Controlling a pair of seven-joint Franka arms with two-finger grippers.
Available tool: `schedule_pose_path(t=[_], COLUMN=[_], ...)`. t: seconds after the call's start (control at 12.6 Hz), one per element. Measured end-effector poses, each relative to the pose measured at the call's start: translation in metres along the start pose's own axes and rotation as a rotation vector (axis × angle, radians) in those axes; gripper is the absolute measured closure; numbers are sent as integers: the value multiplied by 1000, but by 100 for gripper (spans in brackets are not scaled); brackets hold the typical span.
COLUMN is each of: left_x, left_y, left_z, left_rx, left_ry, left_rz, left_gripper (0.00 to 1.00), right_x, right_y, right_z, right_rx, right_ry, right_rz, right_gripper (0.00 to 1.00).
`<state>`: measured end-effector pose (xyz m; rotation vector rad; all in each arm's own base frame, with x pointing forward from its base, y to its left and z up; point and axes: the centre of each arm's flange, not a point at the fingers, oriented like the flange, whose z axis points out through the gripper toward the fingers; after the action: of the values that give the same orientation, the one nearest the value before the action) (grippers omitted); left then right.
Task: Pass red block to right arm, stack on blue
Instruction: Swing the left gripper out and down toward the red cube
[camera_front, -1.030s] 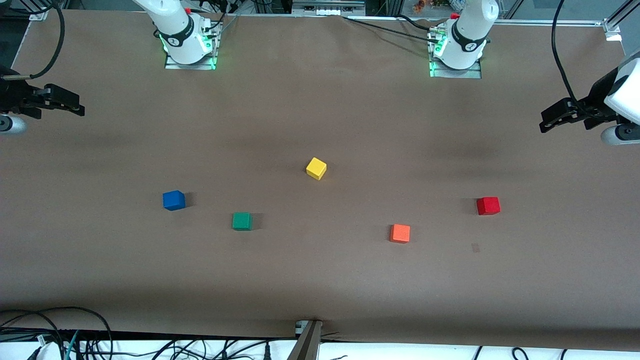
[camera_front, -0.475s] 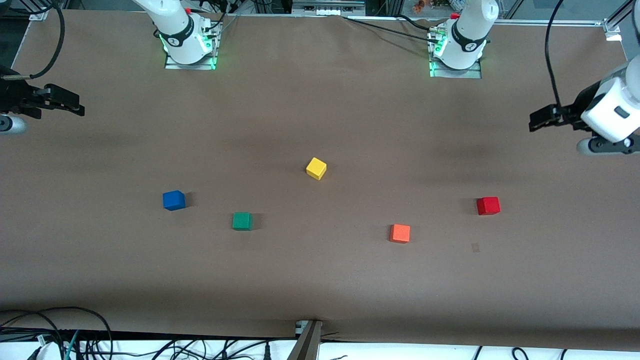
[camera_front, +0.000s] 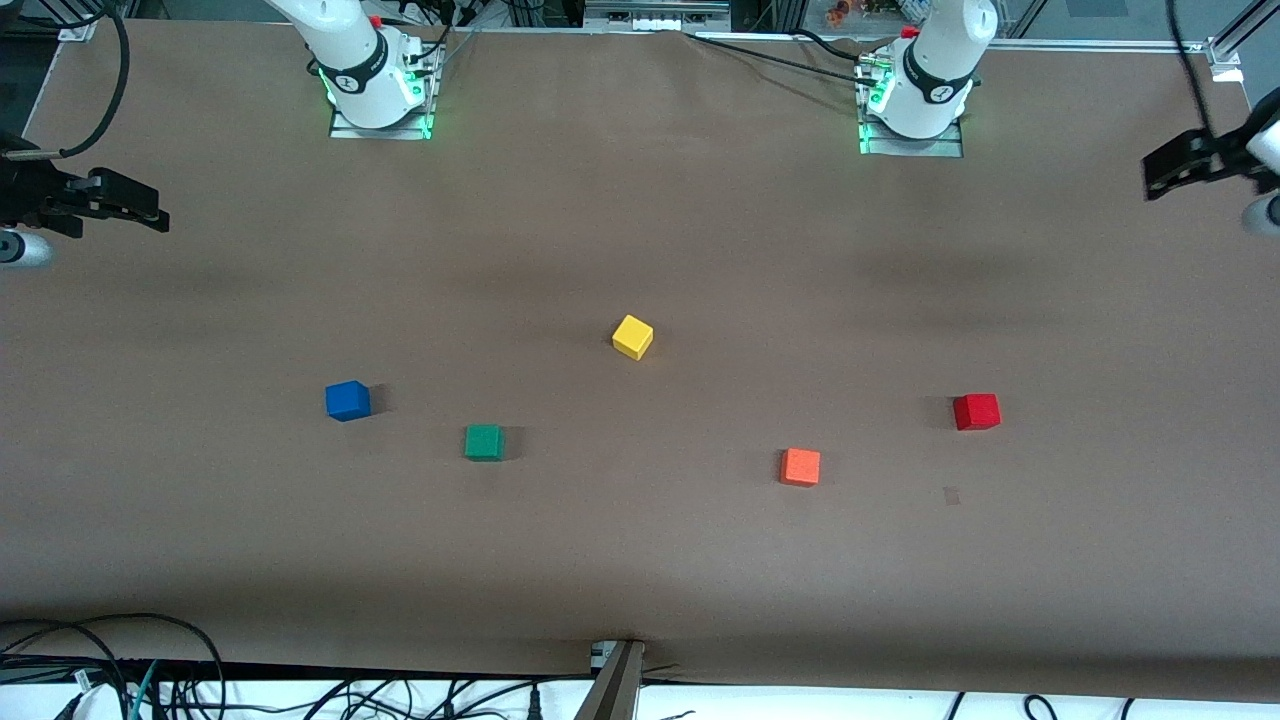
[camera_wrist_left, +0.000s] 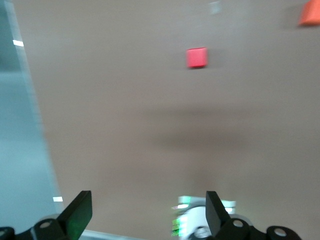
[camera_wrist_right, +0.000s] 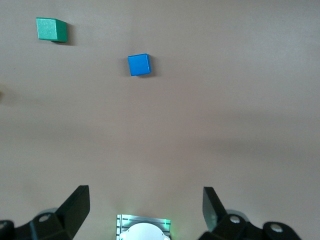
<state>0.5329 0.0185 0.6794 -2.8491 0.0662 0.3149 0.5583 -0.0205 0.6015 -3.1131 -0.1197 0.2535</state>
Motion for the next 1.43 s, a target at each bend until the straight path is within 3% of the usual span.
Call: schedule_pose_path(t=[0.24, 0.32, 0.55, 0.79, 1.03, 1.27, 1.43], left_x=[-19, -24, -33, -34, -9, 11, 19], left_y=[-62, -91, -202, -317, -389, -428, -439], left_z=[-10, -7, 11, 72, 166, 277, 339], left_rx=[215, 255, 340, 411, 425, 311, 228], left_ry=[-55, -70, -20, -5, -13, 30, 99], left_rz=[54, 68, 166, 304, 525, 755, 908], left_gripper=[0, 0, 0, 0, 0, 0, 0], right_x=[0, 0, 0, 1, 1, 1, 1], right_y=[0, 0, 0, 0, 0, 0, 0], right_z=[0, 0, 1, 1, 1, 1, 1], right_rx=[0, 0, 0, 0, 0, 0, 0], right_ry=[0, 0, -1, -2, -2, -2, -2], right_rz=[0, 0, 0, 0, 0, 0, 0], right_gripper=[0, 0, 0, 0, 0, 0, 0])
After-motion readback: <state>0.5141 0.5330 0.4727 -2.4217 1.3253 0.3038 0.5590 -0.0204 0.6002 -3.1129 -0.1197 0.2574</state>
